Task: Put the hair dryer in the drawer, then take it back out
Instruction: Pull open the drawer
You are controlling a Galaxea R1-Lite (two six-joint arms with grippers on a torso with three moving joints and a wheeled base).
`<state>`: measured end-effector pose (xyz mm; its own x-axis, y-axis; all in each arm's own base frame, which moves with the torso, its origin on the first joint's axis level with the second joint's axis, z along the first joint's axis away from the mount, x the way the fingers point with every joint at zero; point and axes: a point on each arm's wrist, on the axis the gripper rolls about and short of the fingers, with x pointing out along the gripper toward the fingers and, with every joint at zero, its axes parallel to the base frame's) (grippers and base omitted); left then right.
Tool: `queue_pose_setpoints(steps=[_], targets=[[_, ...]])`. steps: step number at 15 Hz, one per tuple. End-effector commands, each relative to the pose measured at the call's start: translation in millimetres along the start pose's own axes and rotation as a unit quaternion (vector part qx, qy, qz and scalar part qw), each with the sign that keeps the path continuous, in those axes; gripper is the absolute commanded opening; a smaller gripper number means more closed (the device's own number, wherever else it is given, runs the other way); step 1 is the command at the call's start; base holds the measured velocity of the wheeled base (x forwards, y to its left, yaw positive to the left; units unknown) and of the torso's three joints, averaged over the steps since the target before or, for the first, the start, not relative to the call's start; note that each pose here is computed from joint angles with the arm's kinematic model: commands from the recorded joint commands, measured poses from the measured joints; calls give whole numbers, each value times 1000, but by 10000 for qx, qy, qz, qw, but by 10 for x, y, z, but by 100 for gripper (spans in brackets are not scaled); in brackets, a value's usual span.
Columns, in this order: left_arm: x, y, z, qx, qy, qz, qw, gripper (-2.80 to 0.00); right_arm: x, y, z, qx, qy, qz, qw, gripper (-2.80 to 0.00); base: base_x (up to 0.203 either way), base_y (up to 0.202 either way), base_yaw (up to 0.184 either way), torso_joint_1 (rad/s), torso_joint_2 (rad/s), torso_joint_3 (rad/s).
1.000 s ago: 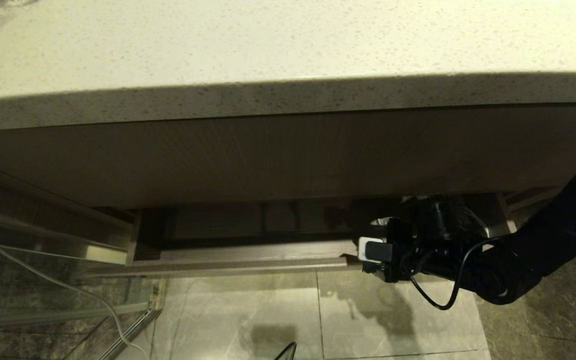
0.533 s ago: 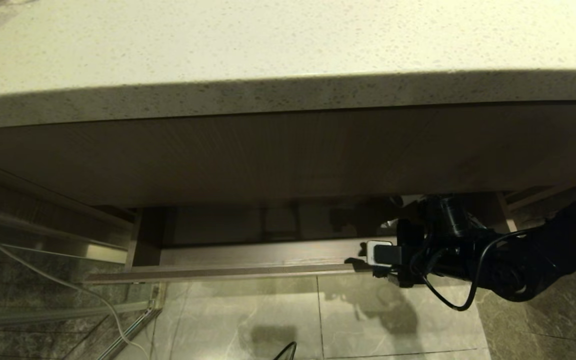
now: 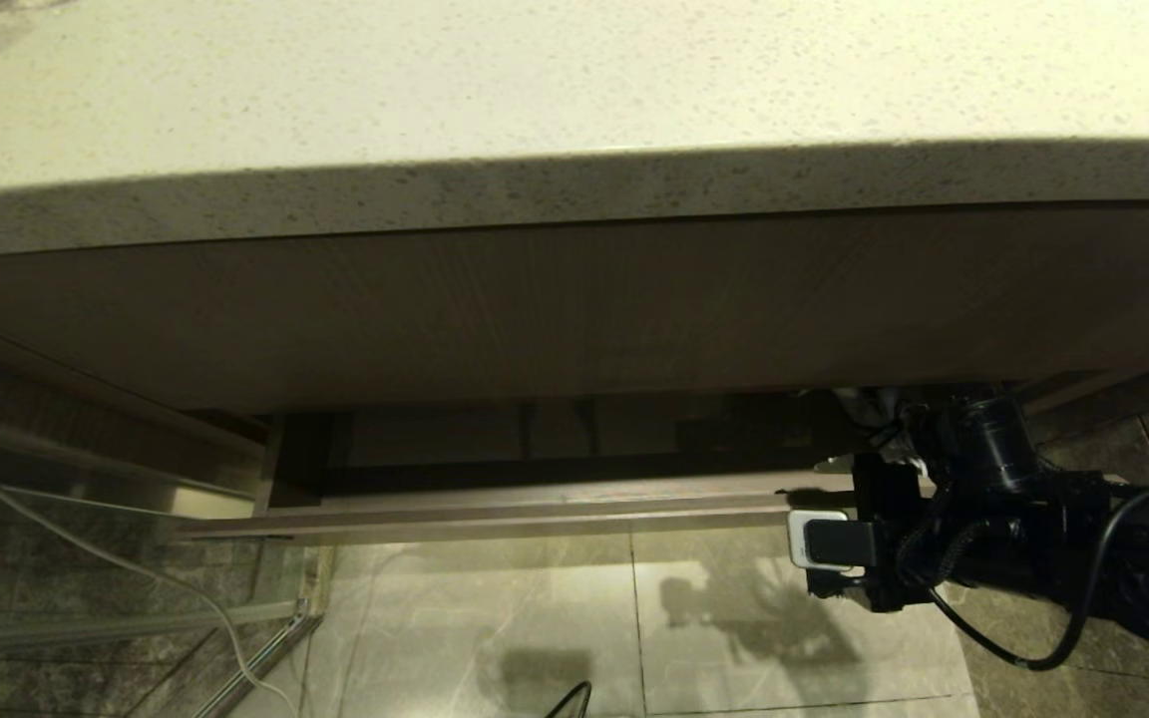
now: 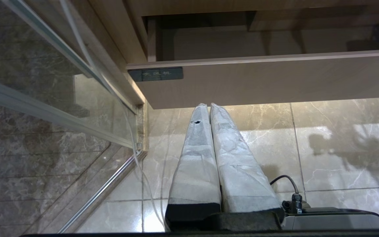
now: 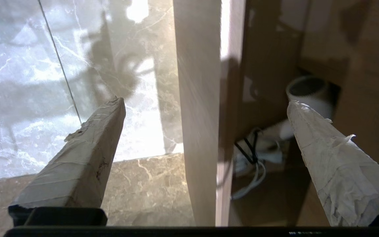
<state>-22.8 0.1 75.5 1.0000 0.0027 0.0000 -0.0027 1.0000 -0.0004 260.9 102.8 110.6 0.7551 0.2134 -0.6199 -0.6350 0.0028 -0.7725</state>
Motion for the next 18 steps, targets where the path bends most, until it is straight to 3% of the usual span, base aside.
queue_pose_setpoints(steps=[1, 9, 16, 17, 18], targets=[[0, 0, 0, -6, 0, 2, 10000, -280, -182, -34, -10, -16, 17, -216, 9998, 0, 0, 0, 0, 0, 0, 0], [0, 0, 0, -6, 0, 2, 10000, -280, -369, -29, -35, -31, 120, -449, 9989, 0, 0, 0, 0, 0, 0, 0], [0, 0, 0, -6, 0, 2, 10000, -280, -502, -119, -53, 225, 144, -734, 9969, 0, 0, 0, 0, 0, 0, 0], [0, 0, 0, -2, 0, 2, 10000, -280, -556, -141, -75, 247, 157, -802, 9964, -280, 0, 0, 0, 0, 0, 0], [0, 0, 0, -6, 0, 2, 10000, -280, -609, -130, -96, 254, 185, -812, 9962, -280, 0, 0, 0, 0, 0, 0]])
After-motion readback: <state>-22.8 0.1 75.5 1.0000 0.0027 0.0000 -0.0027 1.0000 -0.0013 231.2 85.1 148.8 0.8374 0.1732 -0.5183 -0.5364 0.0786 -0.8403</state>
